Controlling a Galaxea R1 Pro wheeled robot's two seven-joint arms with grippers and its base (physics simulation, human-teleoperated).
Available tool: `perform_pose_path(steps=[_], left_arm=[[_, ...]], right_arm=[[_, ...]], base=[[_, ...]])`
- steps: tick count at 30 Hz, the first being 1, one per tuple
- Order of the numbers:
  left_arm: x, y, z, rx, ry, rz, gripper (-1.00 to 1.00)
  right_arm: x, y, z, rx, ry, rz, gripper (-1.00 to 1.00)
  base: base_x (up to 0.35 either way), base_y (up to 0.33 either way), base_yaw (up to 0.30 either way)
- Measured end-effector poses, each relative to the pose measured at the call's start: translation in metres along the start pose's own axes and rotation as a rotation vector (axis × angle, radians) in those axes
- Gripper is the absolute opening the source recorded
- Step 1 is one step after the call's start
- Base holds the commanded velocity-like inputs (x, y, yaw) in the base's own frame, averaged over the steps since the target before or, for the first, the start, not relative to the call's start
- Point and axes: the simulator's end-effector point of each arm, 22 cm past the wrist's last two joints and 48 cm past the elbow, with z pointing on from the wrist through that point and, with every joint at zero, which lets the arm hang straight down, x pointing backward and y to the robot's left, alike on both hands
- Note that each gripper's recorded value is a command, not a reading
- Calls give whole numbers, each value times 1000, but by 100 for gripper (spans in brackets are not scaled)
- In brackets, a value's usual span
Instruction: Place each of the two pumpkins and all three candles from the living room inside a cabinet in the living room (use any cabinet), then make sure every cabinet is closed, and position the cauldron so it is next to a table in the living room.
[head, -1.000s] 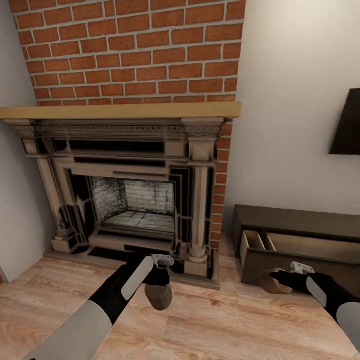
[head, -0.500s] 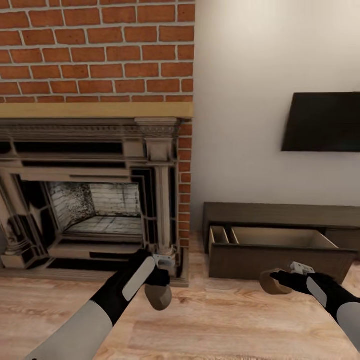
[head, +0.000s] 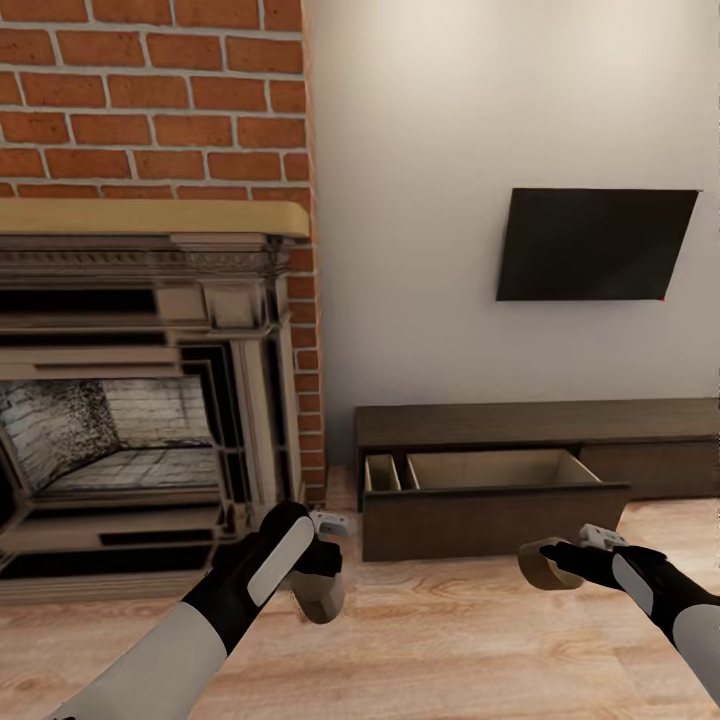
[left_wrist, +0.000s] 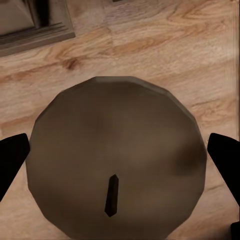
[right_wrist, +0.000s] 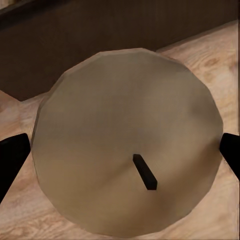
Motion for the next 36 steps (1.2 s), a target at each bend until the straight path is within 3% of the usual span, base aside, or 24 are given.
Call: perform_pose_path(steps=[22, 28, 36], left_arm=[[-1, 1, -1, -18, -3, 3, -100], [-3, -7, -3, -8, -8, 4, -100], [-19, -11, -20, 0, -31, 10, -100]], right_arm=[[0, 2, 1, -2, -3, -7, -100], [-1, 1, 0, -1, -4, -4, -100], [-11, 5, -8, -2, -3, -3, -100]], base=[[156, -289, -2], [41, -90, 0], [3, -7, 0]])
